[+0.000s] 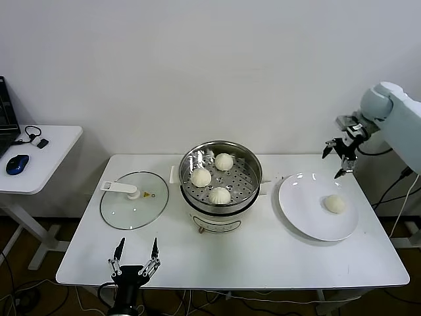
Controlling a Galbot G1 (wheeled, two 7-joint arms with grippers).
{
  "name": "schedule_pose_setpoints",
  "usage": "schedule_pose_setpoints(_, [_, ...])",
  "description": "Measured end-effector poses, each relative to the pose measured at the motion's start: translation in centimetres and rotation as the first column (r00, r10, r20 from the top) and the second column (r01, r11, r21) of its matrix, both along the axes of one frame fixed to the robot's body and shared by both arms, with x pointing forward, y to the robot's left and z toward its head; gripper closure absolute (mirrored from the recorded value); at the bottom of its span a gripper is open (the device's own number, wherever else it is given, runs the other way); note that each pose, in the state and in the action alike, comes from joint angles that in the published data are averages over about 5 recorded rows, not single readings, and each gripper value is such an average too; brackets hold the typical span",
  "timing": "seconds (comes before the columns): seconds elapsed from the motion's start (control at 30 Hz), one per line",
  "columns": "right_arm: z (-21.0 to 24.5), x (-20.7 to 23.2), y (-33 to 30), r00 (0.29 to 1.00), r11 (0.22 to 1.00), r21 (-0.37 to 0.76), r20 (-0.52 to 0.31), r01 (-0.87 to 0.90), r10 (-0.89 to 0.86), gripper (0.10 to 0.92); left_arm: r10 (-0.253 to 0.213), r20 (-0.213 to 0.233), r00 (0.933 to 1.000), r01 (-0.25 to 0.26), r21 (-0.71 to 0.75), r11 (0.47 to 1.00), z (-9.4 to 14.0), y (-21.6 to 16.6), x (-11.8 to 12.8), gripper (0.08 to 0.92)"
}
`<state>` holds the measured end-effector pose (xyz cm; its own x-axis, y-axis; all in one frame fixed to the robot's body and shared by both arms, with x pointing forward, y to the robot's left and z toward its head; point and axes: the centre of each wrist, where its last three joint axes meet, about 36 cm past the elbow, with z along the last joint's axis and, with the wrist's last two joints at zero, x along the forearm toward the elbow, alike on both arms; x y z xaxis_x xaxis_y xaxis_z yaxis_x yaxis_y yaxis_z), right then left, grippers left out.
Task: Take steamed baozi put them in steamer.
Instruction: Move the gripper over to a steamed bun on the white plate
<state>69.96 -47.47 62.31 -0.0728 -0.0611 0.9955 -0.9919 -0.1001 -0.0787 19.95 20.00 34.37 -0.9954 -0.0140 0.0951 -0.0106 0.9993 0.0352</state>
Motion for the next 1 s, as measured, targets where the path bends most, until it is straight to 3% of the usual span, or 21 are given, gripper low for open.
schedule_pose_setpoints(0.43, [-7.5,-2.0,-3.8,0.999,0.992,-0.129,-0.034,0.002,-0.007,0.2,0.007,-0.009,0.9999,-0.007,0.0,1.0,-0.5,0.1,0.1,0.177])
schedule_pose_setpoints(1.0, [-13.6,-2.5,-4.6,0.999,0.995,-0.082,-0.015,0.05,-0.052,0.2,0.01,-0.03,0.9995,-0.01,0.003,1.0,-0.9,0.3,-0.3,0.177])
